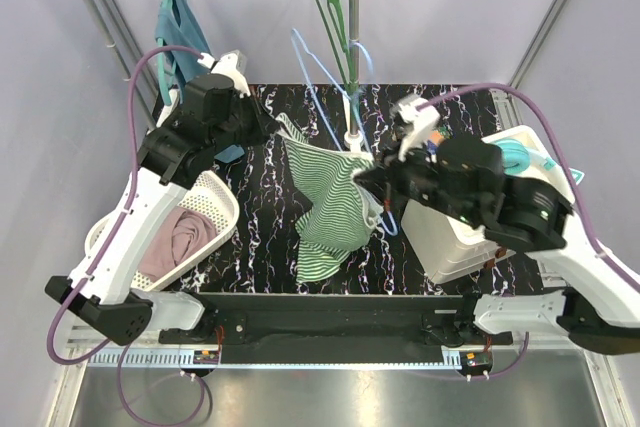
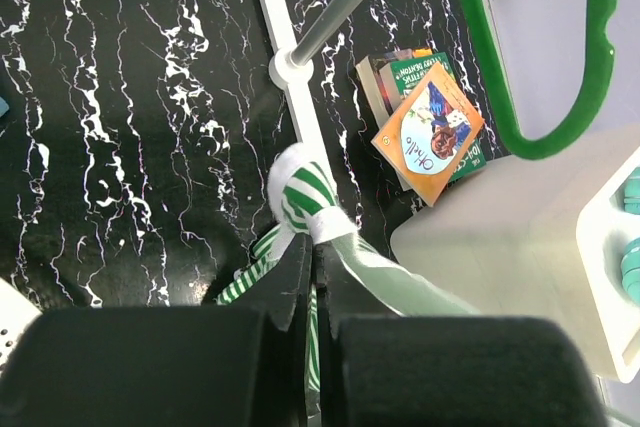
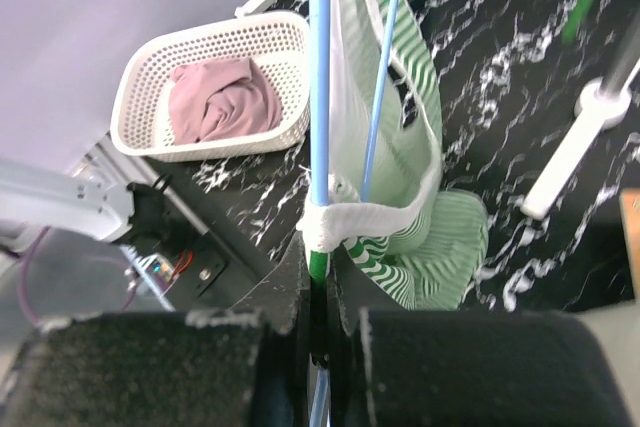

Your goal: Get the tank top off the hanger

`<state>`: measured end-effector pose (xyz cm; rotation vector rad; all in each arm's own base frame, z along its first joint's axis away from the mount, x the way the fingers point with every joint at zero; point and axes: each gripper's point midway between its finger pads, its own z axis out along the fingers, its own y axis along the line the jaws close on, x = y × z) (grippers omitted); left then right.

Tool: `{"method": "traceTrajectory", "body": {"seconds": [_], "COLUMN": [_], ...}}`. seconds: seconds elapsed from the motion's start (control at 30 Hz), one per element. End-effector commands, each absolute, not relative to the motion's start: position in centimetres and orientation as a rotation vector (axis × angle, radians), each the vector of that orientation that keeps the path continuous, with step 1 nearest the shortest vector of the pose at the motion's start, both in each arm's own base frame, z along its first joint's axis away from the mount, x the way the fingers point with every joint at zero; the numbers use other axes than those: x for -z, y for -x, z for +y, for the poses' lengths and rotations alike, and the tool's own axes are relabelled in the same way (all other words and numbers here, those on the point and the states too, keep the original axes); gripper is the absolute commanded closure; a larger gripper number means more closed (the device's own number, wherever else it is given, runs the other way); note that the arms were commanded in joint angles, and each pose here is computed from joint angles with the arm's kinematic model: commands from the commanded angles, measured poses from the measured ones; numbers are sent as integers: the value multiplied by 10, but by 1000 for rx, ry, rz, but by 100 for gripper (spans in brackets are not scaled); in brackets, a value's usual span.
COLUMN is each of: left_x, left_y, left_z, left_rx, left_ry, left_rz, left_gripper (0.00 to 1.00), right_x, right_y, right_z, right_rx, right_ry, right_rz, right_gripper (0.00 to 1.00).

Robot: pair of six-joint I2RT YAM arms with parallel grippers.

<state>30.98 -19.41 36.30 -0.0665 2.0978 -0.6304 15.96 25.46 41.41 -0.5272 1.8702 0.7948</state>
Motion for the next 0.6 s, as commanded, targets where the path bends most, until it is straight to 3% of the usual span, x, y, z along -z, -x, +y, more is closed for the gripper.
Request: {"method": "traceTrajectory", "body": {"seconds": [0.0,0.1,0.17,0.37,0.5,0.57], "left_x": [-398,-409,-412,-440,-471,-489], "left_y": [-304,-296,-293,-265,-238,-235], "left_z": [-191,-193,-189,-191,-212,-220], "left_rx": [691,735,738,869,1117,1229], "left_ry": [55,33,45,-16,-108,-83], "left_rz": [1995,1977,1971,1865,1686,1599], "left_gripper": [100,89,74,64,44,40], "right_x": [-456,-451,-443,-427,-417,-419], "right_y": [-188,-198,-203,-222,-238,-238], "right_z": [277,294,303,312,320,327], "right_rx": [-723,-726,-747,-793,-816,-843], "right_ry": [553,573,582,580,569,598], "right_rz": [1713,1739,1769,1832,1875,1870], "right_gripper": [100,100,100,100,100,100]}}
